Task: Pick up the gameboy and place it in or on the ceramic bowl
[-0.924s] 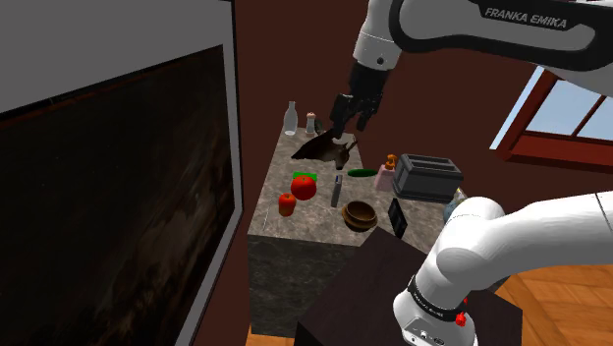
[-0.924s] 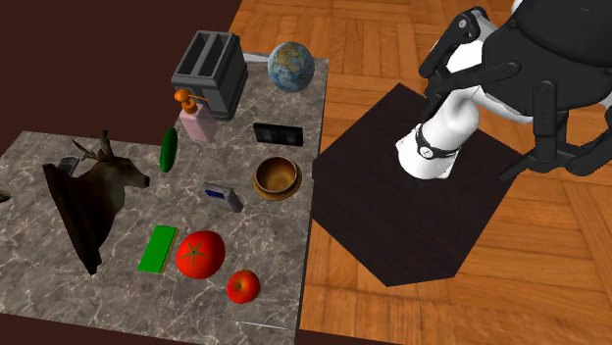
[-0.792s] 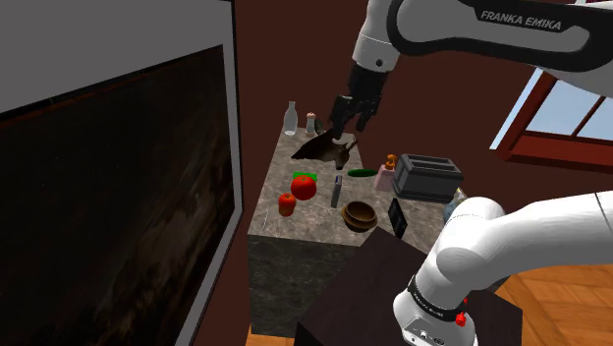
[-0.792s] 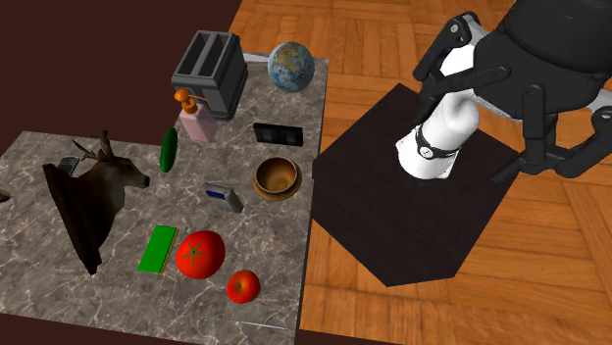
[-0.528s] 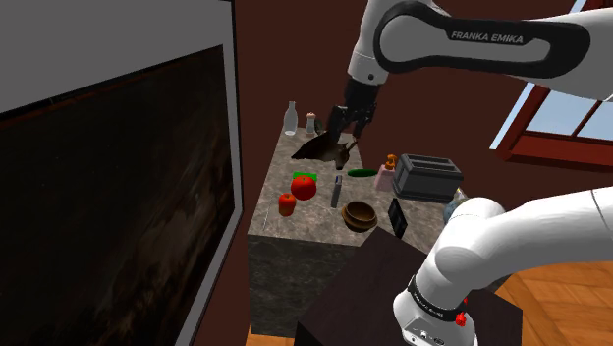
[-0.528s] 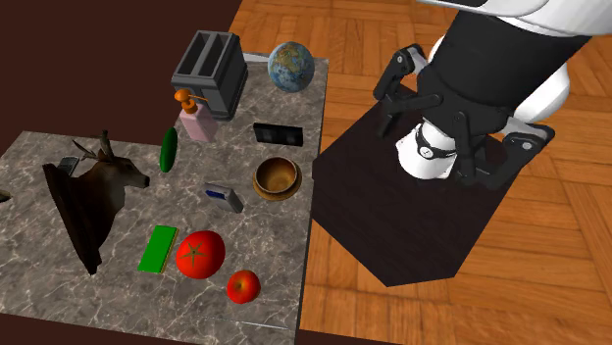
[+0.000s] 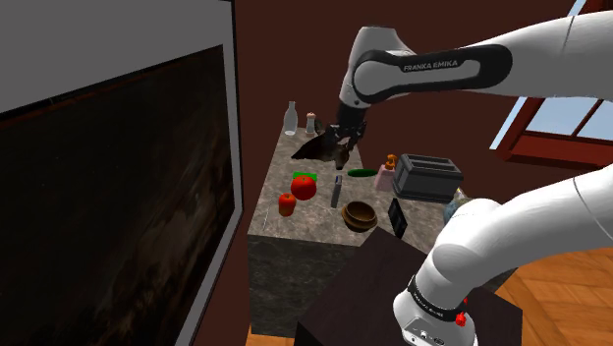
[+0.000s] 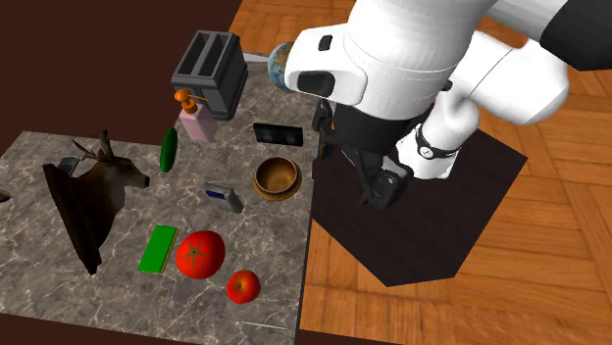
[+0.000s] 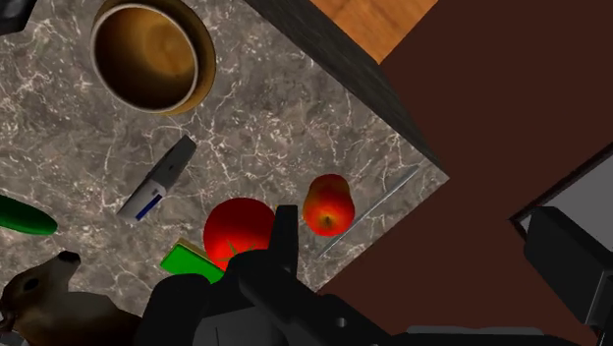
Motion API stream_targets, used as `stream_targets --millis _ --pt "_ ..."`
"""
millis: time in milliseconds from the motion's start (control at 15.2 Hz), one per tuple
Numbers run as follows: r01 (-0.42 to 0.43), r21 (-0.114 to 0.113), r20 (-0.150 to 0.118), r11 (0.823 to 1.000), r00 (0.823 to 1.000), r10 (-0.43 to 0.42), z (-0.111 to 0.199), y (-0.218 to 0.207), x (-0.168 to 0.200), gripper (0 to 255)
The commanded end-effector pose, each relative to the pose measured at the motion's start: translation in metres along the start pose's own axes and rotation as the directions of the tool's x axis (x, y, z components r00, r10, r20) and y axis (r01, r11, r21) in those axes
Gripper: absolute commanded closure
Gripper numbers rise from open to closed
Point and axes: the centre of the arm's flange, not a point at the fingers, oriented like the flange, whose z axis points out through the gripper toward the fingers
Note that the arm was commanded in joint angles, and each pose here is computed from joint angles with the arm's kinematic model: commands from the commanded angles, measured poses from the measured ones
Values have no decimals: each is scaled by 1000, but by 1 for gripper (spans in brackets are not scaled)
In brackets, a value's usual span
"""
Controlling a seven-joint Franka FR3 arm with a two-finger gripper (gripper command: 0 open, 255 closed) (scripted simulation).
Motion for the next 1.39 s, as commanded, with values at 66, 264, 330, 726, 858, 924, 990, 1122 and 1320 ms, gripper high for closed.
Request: stream_targets --millis 66,264,330,726,858,924,990,1122,1320 --pt "-25 -5 3 1000 1000 25 31 20 16 0" --pt "-51 -10 7 999 999 51 61 40 31 0" --pt "-59 -11 8 998 998 59 71 47 36 0" --pt "-109 -21 16 994 994 110 131 90 65 0" --pt "-126 -25 18 992 992 127 151 104 73 0" --pt "-134 -26 19 991 991 135 161 112 78 0" --pt "-143 -28 20 989 989 143 171 119 82 0" --pt "-159 -31 23 987 987 160 191 134 90 0" --pt "-184 -37 26 982 982 185 221 157 102 0"
